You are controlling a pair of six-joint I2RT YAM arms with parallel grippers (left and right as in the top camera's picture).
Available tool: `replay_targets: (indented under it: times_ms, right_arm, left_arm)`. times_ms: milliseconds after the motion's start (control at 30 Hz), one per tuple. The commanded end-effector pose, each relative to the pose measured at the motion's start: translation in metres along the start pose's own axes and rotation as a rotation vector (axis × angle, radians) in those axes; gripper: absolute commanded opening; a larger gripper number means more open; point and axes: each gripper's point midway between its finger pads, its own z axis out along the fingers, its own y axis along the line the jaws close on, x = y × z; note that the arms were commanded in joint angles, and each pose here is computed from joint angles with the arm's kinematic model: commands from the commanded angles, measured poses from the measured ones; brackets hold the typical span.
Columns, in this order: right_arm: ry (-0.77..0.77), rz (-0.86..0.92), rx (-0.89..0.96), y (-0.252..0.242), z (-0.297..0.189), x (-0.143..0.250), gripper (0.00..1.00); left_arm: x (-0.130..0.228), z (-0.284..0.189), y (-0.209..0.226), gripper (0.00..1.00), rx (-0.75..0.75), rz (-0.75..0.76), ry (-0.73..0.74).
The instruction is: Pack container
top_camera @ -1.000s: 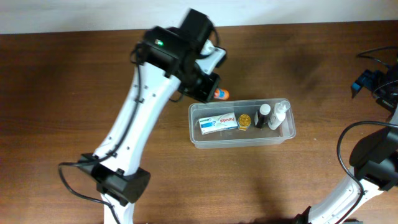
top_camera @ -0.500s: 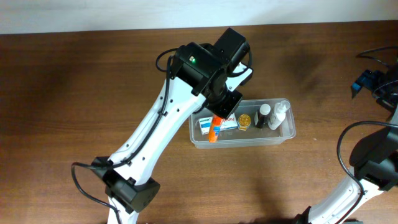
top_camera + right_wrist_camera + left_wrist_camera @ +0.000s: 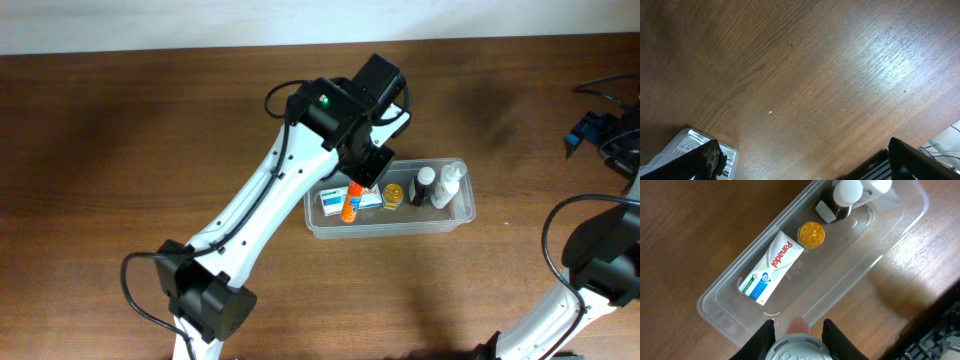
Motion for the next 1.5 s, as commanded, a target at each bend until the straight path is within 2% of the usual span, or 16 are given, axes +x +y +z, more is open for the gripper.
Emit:
replay_targets:
  times_ms: [0, 433, 800, 833, 900, 1167, 1267, 1467]
  right_arm:
    - [-0.020, 0.010, -0.009, 0.000, -0.008, 0.002, 0.98]
    - [-0.020, 0.009, -0.009, 0.001, -0.008, 0.002, 0.98]
    - [-0.020, 0.010, -0.009, 0.000, -0.008, 0.002, 0.98]
    - [-0.020, 0.010, -0.008, 0.000, -0.008, 0.002, 0.98]
    - [-0.020, 0.009, -0.009, 0.001, -0.008, 0.002, 0.98]
    - [-0.020, 0.010, -0.009, 0.001, -0.008, 0.002, 0.98]
    - [-0.020, 0.010, -0.009, 0.000, -0.008, 0.002, 0.98]
    - [-0.020, 0.010, -0.008, 0.000, -0.008, 0.002, 0.98]
  left_arm:
    - [0.006, 0.009, 0.003, 0.30, -0.007, 0.020, 0.020]
    - [0.016, 0.054, 0.008, 0.31, -0.006, 0.035, 0.051]
    - [0.010, 0.058, 0.007, 0.31, -0.002, 0.053, 0.026]
    - [0.011, 0.058, 0.007, 0.40, -0.002, 0.053, 0.030]
    - [0.014, 0.058, 0.008, 0.45, -0.002, 0.051, 0.042]
    - [0.019, 0.057, 0.008, 0.44, -0.002, 0.049, 0.064]
    - [0.019, 0.058, 0.008, 0.37, -0.002, 0.057, 0.061]
    - [0.014, 0.058, 0.008, 0.39, -0.006, 0.083, 0.042]
